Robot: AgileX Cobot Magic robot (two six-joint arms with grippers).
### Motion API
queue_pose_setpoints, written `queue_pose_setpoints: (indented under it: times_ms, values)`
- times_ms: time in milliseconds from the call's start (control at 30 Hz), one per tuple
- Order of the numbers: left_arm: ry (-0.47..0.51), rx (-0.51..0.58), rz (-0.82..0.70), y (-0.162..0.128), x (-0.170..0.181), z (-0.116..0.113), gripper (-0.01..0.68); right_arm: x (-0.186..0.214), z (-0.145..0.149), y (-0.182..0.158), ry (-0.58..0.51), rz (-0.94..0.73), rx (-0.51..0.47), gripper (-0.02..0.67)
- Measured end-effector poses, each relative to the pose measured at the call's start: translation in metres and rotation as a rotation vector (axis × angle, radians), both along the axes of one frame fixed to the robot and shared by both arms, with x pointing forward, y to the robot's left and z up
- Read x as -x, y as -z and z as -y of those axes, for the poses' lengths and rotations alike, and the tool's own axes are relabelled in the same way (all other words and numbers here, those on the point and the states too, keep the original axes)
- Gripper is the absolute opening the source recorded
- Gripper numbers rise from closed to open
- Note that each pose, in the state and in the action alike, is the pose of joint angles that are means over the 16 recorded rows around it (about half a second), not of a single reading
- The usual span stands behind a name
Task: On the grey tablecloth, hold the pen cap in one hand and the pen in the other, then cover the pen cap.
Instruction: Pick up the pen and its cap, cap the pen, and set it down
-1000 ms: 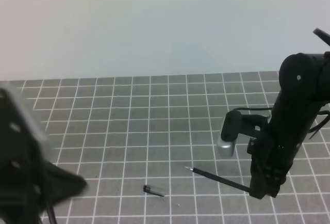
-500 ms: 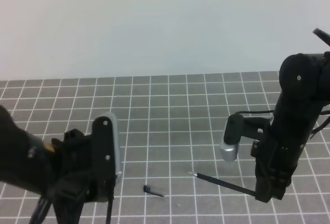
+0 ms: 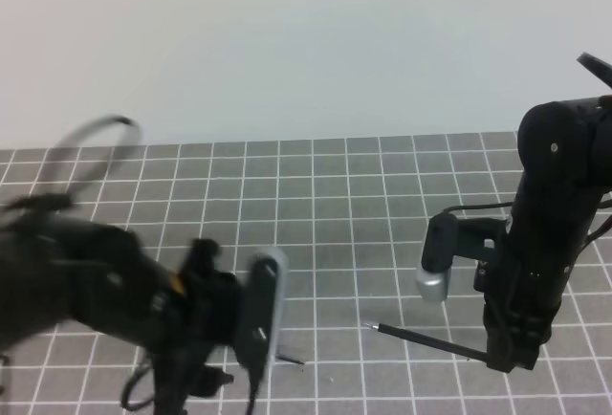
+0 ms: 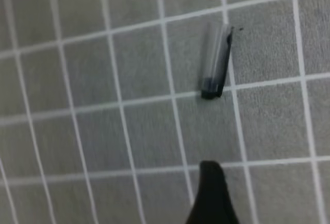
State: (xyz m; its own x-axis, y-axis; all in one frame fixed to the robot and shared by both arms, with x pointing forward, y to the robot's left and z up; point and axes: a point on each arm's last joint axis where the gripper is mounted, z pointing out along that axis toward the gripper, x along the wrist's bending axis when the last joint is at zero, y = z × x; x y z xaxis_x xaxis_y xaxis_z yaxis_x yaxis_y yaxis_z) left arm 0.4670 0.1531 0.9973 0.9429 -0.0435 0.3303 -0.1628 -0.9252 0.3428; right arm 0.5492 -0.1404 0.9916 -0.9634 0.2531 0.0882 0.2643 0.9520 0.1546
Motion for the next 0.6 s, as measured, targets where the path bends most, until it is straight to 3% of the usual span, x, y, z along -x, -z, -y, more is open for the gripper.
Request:
queue_pose_setpoints:
  times_ms: [67, 267, 600]
  values:
    - [0.037, -0.025, 0.028, 0.006, -0.001, 0.008, 0.445, 0.0, 0.001, 0.0, 0.009, -0.003, 0.007, -0.004]
    - [0.097, -0.068, 0.06, 0.02, 0.001, 0.027, 0.411, -0.001, 0.006, 0.0, 0.042, -0.013, 0.023, -0.004]
    - [-0.021, -0.062, 0.023, 0.028, -0.001, 0.035, 0.336, -0.005, 0.02, 0.0, 0.093, -0.035, 0.032, -0.004]
